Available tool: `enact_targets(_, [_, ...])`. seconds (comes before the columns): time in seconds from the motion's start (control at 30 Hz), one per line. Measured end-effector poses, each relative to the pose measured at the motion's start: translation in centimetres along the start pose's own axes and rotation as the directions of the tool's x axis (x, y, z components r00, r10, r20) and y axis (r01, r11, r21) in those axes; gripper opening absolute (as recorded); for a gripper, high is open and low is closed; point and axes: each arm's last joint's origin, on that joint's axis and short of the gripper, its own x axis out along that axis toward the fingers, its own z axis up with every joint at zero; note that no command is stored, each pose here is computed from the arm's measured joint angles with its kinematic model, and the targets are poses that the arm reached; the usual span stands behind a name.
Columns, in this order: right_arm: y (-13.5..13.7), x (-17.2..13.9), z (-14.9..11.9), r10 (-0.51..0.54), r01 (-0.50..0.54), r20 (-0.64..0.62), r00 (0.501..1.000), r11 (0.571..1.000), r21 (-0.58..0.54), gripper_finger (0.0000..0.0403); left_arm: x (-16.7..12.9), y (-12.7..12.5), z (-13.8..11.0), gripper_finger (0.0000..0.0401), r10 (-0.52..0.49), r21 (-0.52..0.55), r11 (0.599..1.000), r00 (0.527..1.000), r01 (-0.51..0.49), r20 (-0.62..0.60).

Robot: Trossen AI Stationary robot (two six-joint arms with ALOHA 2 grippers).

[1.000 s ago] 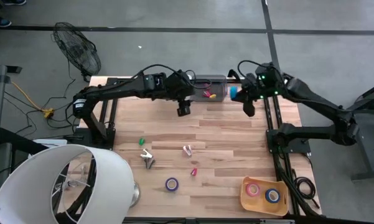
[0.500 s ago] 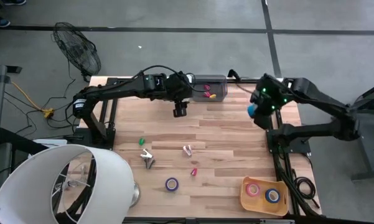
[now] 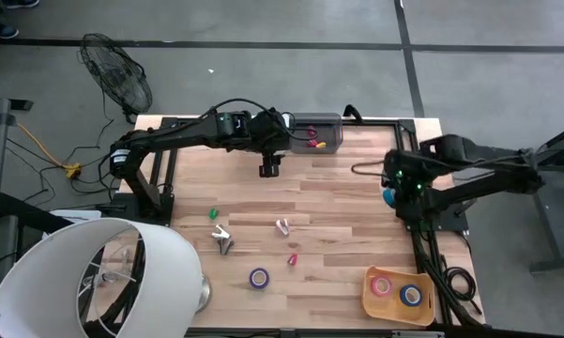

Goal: Pick and place Stapler, Stapler remover, tape
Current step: Put the light blue tape into the yellow bin

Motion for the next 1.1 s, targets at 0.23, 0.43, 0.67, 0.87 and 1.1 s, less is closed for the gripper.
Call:
enact_targets(0.23, [2.4, 1.2, -0.3, 0.008, 0.005, -0.090, 0.996, 0.990, 0.139, 0.0033, 0.0, 0.0, 0.0, 0.0233, -0.010, 0.000, 1.000, 1.000, 0.010, 0.004])
enact_targets(0.43, [4.5, 2.8, 0.1, -0.003, 0.054, -0.161, 0.987, 0.948, 0.313, 0.0033, 0.0, 0.0, 0.0, 0.0233, -0.010, 0.000, 1.000, 1.000, 0.010, 0.004])
enact_targets(0.67, [8.1, 5.5, 0.2, 0.000, 0.063, -0.235, 0.972, 0.963, 0.262, 0.0033, 0.0, 0.0, 0.0, 0.0233, -0.010, 0.002, 1.000, 1.000, 0.010, 0.004])
enact_targets(0.87, [11.1, 8.1, -0.3, -0.004, 0.057, -0.310, 0.951, 0.985, 0.164, 0.0033, 0.0, 0.0, 0.0, 0.0233, -0.009, 0.026, 1.000, 1.000, 0.009, 0.004])
enact_targets(1.1, [14.1, 10.7, -1.5, -0.014, 0.037, -0.340, 0.940, 0.997, 0.061, 0.0033, 0.0, 0.0, 0.0, 0.0233, -0.010, 0.026, 1.000, 1.000, 0.009, 0.004])
